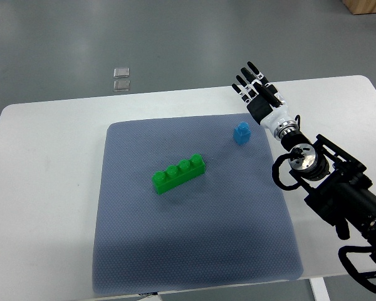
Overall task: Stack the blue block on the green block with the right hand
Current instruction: 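Raise the right hand and open its fingers above the mat, then move the right hand over the small blue block and lower it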
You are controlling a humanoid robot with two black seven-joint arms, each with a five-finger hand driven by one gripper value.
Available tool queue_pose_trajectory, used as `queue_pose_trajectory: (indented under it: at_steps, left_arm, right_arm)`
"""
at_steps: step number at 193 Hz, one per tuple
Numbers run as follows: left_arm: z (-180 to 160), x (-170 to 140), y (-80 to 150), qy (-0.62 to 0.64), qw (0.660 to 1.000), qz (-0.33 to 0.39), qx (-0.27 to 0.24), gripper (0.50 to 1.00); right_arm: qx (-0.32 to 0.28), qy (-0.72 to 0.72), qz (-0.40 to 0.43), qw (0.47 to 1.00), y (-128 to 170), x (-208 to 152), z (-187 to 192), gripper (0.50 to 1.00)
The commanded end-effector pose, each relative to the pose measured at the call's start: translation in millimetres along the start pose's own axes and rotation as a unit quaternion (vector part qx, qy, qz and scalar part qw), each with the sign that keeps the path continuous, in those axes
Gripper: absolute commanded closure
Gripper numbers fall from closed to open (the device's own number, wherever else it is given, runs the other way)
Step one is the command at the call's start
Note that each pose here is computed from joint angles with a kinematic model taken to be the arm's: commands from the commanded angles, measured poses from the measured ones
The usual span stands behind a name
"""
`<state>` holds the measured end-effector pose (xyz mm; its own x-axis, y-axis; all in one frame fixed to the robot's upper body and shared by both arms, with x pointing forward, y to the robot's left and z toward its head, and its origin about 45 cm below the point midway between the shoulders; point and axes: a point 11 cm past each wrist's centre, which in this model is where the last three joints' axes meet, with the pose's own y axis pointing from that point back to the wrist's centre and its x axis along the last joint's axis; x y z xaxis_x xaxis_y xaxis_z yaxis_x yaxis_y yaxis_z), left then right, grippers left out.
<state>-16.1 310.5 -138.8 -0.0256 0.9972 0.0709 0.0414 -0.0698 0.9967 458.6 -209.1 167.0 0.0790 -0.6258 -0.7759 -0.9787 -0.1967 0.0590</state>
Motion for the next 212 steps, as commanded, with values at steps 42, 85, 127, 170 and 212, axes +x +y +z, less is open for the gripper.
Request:
queue_pose_trajectory:
  at_steps: [42,85,127,170,212]
  left_arm:
    - [-1,-1,0,-0.001,1.000,-0.002,0.005,0.500]
    - [-1,-2,0,-0.001,1.000,-0.002,0.004,0.500]
    - [-1,-3,0,-0.001,1.000,-0.004,0.004,0.500]
    - [0,-5,0,-0.006,1.000,-0.008,0.004,0.500]
    - [2,-6,0,-0.008,1.000,-0.009,0.002,0.500]
  right_arm:
    - [0.000,0.000,-0.001,1.000,0,-1,0,0.576]
    - [-0.019,0.025,-0.026,0.999,-6,-15,4,0.576]
    - [-0.077,0.211,-0.129,0.966,-19,-56,-4,0.577]
    - [-0.171,0.455,-0.242,0.839,-26,-99,-38,0.576]
    - [-0.246,0.635,-0.340,0.649,-7,-133,-44,0.576]
